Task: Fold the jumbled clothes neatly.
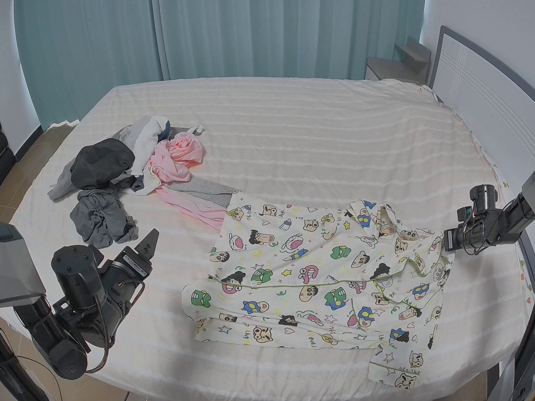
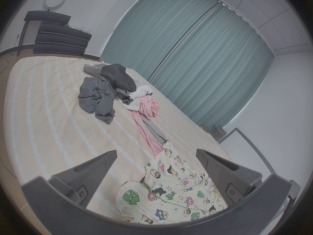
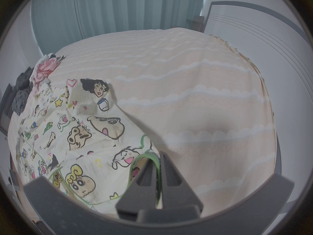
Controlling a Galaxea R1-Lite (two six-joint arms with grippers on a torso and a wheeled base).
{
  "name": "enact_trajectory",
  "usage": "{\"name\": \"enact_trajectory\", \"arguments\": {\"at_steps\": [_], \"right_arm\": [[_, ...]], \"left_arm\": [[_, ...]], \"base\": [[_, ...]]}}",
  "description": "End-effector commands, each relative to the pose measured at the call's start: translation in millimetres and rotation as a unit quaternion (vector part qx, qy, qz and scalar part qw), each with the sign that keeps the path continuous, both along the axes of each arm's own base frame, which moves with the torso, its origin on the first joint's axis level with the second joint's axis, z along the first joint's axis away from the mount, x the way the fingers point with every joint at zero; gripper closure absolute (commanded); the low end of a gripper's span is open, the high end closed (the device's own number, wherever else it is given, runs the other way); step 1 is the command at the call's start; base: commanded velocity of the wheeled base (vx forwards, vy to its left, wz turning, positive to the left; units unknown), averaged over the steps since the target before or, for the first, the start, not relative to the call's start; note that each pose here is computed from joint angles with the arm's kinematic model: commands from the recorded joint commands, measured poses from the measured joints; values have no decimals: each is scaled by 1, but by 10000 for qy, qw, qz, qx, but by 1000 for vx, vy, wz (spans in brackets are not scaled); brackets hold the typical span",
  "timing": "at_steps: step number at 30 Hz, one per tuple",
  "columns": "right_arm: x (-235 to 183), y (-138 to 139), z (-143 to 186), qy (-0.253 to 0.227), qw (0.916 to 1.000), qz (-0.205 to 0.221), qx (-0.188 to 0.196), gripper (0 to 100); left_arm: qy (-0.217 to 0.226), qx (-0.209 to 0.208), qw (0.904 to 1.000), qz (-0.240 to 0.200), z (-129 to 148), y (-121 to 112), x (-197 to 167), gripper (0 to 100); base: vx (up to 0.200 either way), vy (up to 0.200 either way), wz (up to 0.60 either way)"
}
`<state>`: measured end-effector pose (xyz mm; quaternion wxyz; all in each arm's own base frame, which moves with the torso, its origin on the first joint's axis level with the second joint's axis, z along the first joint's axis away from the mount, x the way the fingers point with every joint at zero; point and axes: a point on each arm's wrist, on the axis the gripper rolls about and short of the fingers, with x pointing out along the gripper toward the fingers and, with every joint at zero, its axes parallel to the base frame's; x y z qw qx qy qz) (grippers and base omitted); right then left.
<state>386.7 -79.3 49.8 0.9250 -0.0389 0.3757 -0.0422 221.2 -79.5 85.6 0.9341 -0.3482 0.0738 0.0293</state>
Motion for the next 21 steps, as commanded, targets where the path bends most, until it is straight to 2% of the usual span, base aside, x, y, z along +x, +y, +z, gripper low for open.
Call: {"name": "enact_trajectory", "arguments": {"at_steps": [1, 10, 11, 17, 20, 21], "right_arm": [[4, -4, -5, -7, 9998, -160, 122, 100], [6, -8, -9, -18, 9992, -310, 238, 100], [6, -9, -9, -11, 9992, -326, 239, 0], [8, -17, -7, -116, 9980, -524, 343, 0], [10, -18, -1, -247, 9964, -654, 471, 0], [10, -17, 10, -423, 9950, -708, 561, 0]], "left_arm": [[-62, -27, 10000, 1, 1, 0, 1, 0], [-62, -27, 10000, 1, 1, 0, 1, 0], [-62, -27, 10000, 1, 1, 0, 1, 0], [-62, -27, 10000, 1, 1, 0, 1, 0], [-62, -27, 10000, 1, 1, 0, 1, 0], [-62, -27, 10000, 1, 1, 0, 1, 0]], "base": [[0, 0, 0], [0, 0, 0], [0, 0, 0], [0, 0, 0], [0, 0, 0], [0, 0, 0]]}}
